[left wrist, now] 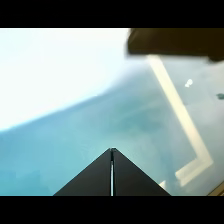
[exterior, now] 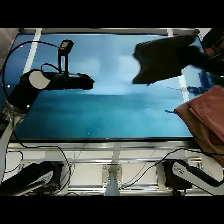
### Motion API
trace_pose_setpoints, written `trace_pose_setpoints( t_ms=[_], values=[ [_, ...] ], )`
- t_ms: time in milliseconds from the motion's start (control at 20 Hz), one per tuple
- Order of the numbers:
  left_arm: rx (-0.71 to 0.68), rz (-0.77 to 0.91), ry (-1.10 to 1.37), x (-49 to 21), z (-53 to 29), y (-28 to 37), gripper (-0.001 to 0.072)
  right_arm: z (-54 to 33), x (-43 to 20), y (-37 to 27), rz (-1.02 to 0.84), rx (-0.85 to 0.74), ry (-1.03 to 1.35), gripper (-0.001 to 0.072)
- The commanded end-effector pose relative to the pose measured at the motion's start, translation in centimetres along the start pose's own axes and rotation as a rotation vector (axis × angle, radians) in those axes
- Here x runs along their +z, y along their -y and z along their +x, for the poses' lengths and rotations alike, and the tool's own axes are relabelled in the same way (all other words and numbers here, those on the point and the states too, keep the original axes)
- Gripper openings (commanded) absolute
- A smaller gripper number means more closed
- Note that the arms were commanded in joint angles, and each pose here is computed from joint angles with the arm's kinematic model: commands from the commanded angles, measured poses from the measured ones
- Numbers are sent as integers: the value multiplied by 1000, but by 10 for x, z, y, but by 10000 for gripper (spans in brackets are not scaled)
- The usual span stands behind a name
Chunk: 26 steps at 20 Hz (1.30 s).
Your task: Fold the clothes and pants, and hang the long-sleeved shirts on hangers.
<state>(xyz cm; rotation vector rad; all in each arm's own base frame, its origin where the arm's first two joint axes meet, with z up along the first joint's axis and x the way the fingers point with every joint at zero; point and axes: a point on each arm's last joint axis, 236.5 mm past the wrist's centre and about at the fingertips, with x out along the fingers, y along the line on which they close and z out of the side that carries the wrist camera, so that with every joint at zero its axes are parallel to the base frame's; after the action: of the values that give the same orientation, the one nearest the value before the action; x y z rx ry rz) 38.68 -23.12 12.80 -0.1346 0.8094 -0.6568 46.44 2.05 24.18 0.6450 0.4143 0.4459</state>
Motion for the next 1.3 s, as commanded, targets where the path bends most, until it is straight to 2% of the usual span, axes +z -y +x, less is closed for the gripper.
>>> trace_pose_setpoints(
  t_ms=[0,150,250,400,650,800,850,900,950,1100,1150,1250],
  values=[
    [0,0,1,0,0,0,25,-94,91,39,-46,-319,216,77],
    [1,1,1,0,0,0,25,-185,126,81,-13,-593,346,77],
    [1,1,1,0,0,0,25,-238,123,113,94,-744,396,77],
    [2,1,1,0,0,0,25,-302,88,154,283,-935,374,77],
    [4,3,1,0,0,-1,26,-408,-3,190,470,-1333,151,78],
    [4,3,1,0,0,-1,26,-435,-20,191,525,-1410,128,84],
    [4,3,1,0,0,-1,26,-436,-17,192,516,-1413,142,237],
    [4,3,1,0,0,-1,25,-436,-16,193,515,-1411,145,650],
    [4,3,1,0,0,-1,25,-435,-17,193,516,-1410,138,679],
    [4,3,1,0,0,-1,26,-420,-8,192,502,-1348,163,674],
    [4,3,1,0,0,-1,26,-399,4,189,472,-1268,176,672],
    [4,3,1,0,0,-1,26,-334,25,171,283,-1069,90,663]
  ],
)
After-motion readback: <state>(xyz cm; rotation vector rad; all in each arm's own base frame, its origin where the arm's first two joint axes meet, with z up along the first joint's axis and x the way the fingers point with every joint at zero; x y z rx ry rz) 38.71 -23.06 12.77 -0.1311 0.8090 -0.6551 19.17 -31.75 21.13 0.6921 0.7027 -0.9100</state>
